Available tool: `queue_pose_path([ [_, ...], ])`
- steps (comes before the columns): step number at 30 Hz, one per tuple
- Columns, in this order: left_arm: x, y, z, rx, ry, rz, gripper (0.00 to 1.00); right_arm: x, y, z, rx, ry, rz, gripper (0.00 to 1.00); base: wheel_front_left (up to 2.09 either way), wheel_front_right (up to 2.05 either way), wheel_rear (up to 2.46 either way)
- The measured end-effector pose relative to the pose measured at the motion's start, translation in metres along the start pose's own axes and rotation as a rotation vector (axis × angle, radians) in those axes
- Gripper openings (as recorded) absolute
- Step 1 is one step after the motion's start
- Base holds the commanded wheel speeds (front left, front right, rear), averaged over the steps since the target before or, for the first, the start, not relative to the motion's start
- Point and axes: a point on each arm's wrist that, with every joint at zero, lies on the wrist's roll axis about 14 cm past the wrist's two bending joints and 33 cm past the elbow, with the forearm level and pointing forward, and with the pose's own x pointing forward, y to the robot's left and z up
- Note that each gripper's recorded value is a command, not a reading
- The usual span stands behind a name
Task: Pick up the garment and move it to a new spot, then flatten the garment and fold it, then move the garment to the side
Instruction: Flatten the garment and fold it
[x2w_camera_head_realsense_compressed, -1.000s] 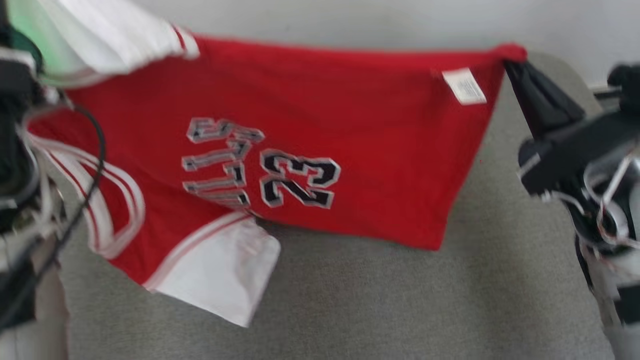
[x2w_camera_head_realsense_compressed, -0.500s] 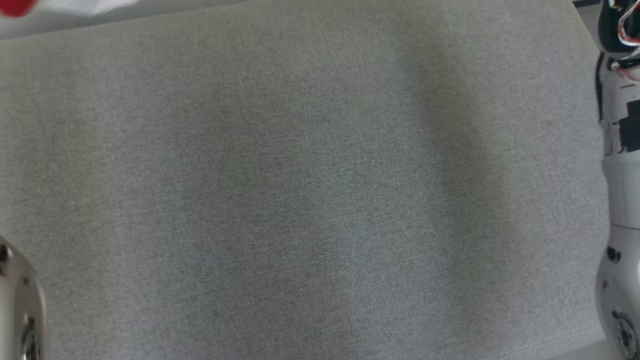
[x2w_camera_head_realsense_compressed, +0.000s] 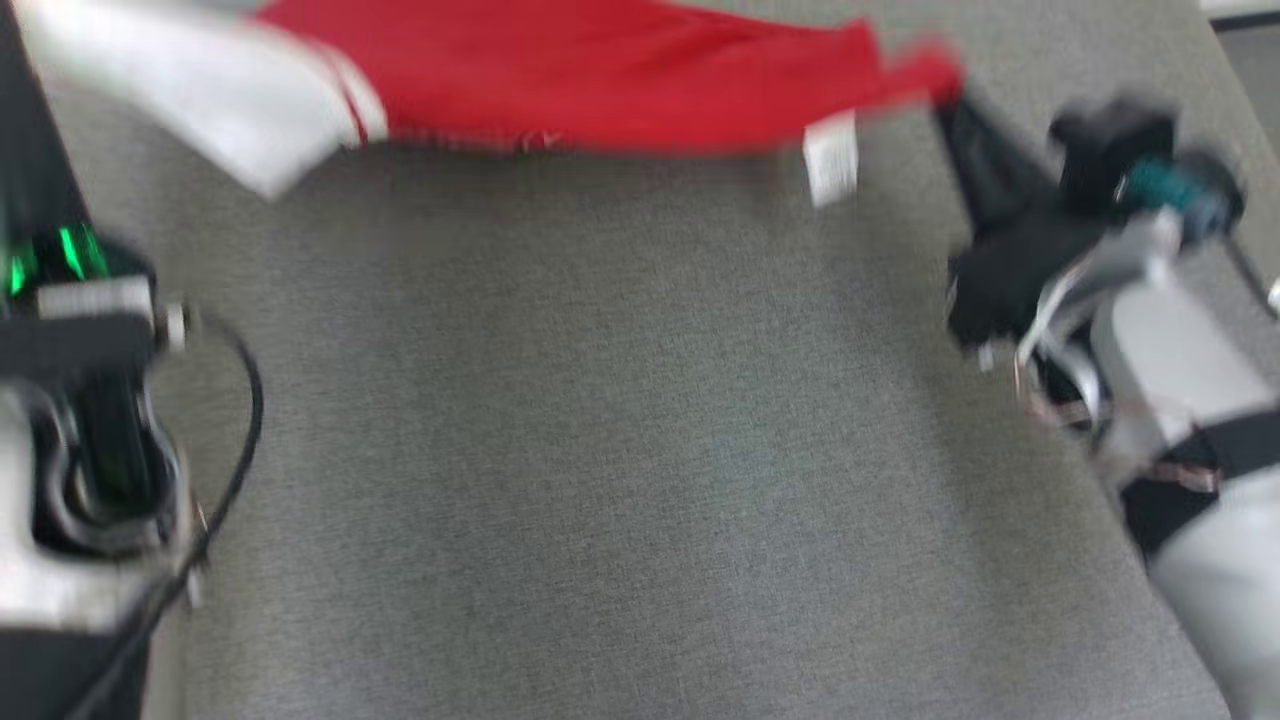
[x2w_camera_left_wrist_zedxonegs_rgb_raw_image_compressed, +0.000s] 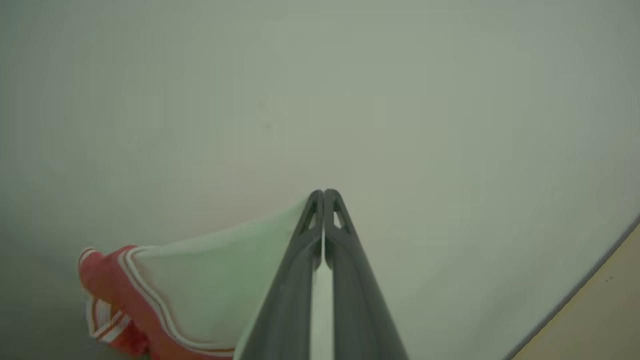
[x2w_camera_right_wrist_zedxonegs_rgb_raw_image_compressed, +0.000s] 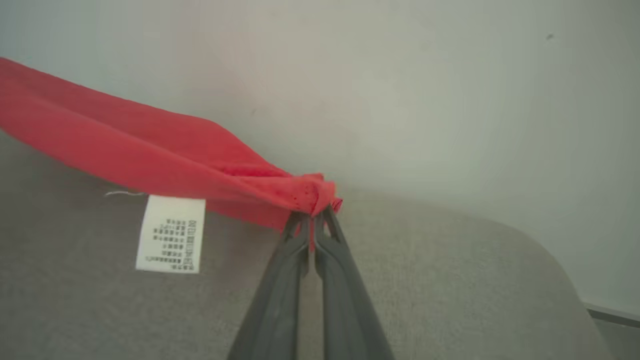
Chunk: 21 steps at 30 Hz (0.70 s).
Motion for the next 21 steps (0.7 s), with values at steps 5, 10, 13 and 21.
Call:
queue_pose_path([
  [5, -0.093, 0.041, -0.010, -0.120, 0.078, 0.244, 0.00, -0.068, 0.037, -0.081, 0.160, 0.294, 0.094, 0.00, 0.00, 0.00, 0.00],
  [10, -0.176, 0.043, -0.015, -0.193, 0.158, 0.409, 0.00, -0.130, 0.059, -0.111, 0.272, 0.438, 0.120, 0.00, 0.00, 0.00, 0.00],
  [13, -0.214, 0.025, -0.019, -0.263, 0.218, 0.441, 0.00, -0.160, 0.056, -0.119, 0.291, 0.479, 0.100, 0.00, 0.00, 0.00, 0.00],
  [21, -0.279, -0.015, -0.017, -0.427, 0.363, 0.458, 0.00, -0.206, 0.048, -0.120, 0.336, 0.522, 0.050, 0.00, 0.00, 0.00, 0.00],
])
